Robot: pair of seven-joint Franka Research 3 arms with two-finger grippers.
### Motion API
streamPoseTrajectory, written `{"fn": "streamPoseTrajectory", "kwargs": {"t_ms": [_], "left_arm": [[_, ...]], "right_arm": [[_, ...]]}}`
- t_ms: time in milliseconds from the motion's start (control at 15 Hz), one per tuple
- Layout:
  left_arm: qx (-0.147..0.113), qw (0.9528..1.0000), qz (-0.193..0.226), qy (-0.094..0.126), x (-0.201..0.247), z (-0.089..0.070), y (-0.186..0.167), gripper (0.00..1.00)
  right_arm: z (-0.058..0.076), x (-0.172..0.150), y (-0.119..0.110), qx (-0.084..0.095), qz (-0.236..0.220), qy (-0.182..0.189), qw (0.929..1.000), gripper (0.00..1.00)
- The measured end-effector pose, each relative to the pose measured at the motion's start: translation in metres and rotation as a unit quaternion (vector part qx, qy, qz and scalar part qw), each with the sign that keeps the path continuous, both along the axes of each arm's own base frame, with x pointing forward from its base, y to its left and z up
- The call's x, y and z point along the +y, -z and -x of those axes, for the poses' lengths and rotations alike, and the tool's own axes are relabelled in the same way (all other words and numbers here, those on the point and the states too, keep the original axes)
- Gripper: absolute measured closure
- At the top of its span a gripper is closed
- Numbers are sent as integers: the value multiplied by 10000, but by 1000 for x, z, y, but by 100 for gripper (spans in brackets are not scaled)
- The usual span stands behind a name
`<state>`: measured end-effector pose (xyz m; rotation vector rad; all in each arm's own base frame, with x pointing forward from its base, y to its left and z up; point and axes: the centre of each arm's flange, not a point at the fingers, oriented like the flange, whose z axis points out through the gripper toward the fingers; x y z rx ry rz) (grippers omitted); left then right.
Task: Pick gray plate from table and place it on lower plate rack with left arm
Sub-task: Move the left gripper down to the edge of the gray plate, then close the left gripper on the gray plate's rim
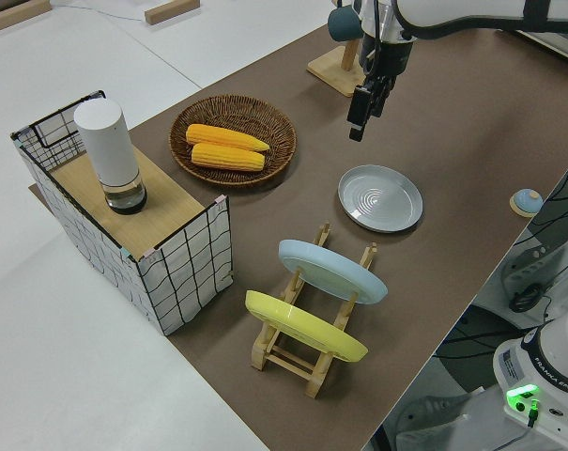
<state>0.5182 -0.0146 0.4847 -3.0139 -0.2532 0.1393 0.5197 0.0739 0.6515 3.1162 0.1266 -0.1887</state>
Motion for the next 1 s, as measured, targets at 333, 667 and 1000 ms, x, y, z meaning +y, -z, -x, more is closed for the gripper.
{"fn": "streamPoseTrajectory", "kwargs": {"t_ms": [333, 667, 1000], "left_arm": [[396, 9991, -28, -140, 21, 17, 59, 0], [891, 9959, -40, -161, 24, 20, 117, 0], [1325, 9910, 12, -213, 23, 25, 160, 0]], "right_arm": [[0, 0, 0, 0, 0, 0, 10000, 1], [0, 0, 0, 0, 0, 0, 10000, 1], [0, 0, 0, 0, 0, 0, 10000, 1]]}}
